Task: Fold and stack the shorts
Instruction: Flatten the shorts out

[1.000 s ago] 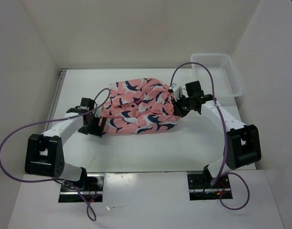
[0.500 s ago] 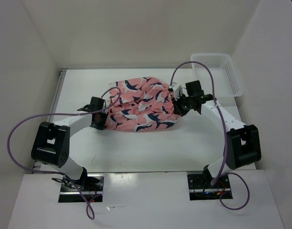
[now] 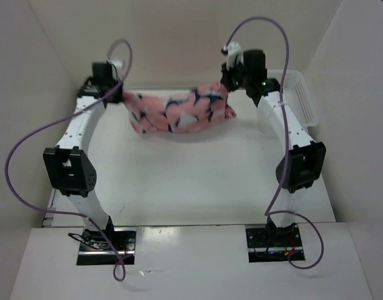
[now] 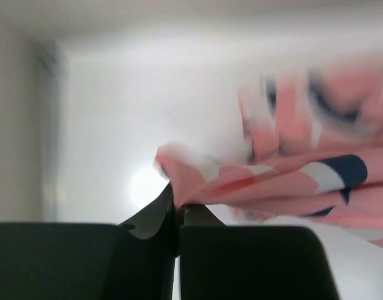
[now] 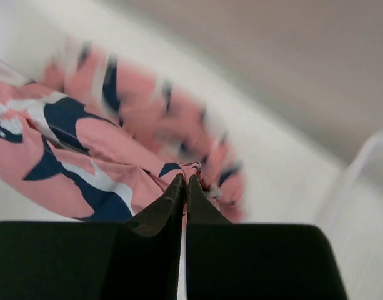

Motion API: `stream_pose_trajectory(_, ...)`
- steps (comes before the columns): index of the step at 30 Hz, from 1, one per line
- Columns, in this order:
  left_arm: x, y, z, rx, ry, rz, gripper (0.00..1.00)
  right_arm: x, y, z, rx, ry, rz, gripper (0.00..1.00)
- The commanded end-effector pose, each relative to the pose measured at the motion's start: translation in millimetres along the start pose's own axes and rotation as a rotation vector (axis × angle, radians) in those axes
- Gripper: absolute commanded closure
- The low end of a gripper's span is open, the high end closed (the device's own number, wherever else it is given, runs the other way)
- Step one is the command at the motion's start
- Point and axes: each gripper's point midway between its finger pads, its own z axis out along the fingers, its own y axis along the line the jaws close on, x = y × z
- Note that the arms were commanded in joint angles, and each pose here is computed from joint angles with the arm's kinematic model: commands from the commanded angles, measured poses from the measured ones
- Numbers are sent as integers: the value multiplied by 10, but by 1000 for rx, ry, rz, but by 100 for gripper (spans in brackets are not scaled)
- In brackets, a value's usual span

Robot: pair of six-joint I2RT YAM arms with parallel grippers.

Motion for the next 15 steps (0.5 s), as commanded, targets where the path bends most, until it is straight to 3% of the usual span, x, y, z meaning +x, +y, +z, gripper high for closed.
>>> stream_pose_trajectory(1, -1374, 539, -1026, -90, -387, -67, 100, -1512, -382, -439, 154, -369, -37, 100)
stream_pose_trajectory(4, -1662, 572, -1554, -93, -510, -70, 100, -1789, -330, -726, 149, -435, -46, 100)
stream_pose_trajectory(6, -1558, 521, -1739, -85, -514, -66, 100, -1598, -248, -728, 119, -382, -71, 100)
stream_pose_trajectory(10, -926, 401, -1554, -63, -360, -54, 100, -1084, -19, -856, 44, -259, -162, 100)
stream_pose_trajectory(15, 477, 146, -1188, -9, -26, -22, 100, 115, 412, -830, -156, 0, -242, 100)
